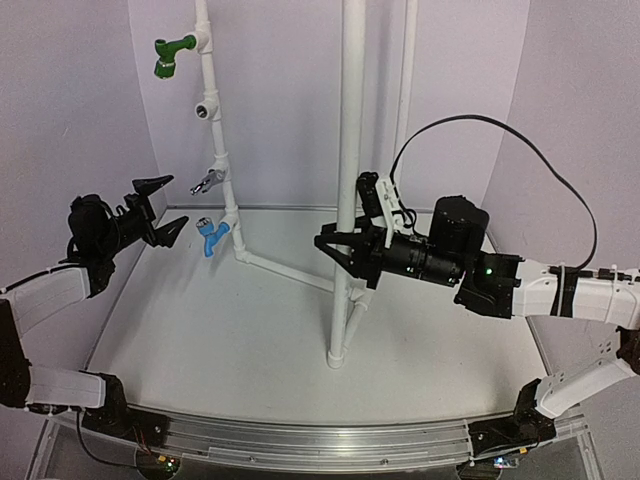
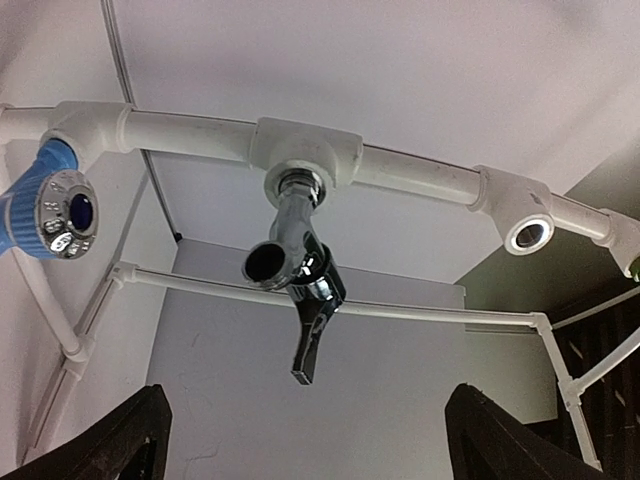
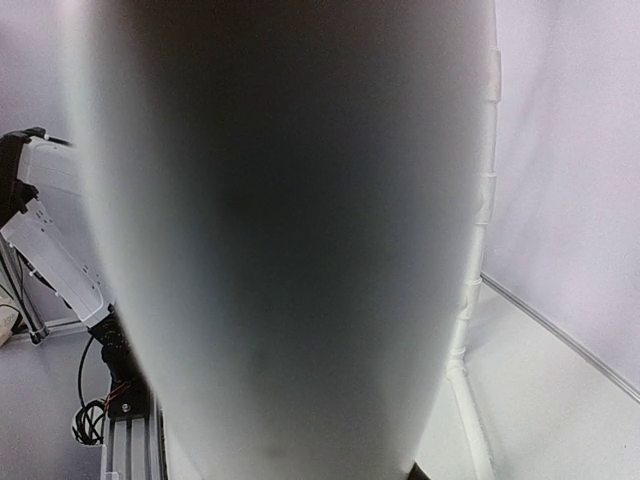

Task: Install the water faucets

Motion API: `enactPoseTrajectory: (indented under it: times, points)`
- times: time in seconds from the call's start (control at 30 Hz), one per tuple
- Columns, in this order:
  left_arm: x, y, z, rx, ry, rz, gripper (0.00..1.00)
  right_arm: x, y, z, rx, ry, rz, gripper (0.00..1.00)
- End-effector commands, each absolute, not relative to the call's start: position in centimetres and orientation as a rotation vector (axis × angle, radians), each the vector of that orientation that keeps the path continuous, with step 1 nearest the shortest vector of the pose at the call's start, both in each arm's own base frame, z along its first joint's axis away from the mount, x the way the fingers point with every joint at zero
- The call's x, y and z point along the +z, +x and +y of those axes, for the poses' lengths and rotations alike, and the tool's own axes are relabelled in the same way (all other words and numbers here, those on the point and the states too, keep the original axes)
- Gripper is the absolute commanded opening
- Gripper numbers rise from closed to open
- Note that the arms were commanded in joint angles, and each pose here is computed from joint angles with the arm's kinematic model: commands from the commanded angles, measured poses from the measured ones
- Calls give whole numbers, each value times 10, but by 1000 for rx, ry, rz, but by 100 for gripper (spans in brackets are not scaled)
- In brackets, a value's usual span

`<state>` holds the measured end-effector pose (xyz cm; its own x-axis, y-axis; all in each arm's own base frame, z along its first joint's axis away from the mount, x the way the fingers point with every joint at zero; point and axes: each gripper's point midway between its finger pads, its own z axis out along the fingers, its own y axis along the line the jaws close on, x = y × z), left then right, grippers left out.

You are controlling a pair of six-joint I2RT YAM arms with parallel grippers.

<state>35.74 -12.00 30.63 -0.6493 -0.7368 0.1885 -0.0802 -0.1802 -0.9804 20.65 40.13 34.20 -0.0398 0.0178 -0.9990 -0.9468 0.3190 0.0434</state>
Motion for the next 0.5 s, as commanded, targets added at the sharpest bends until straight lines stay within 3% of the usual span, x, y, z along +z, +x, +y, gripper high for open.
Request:
enactPoseTrajectory:
  times: [0.0,0.47]
  points:
    - [336,366,-139,-1979,-864,1561,99,373,173,416,1322,-899,1372,0]
    - [334,406,-146,-1983,-919,1451,95,377,171,412,1321,-891,1360,0]
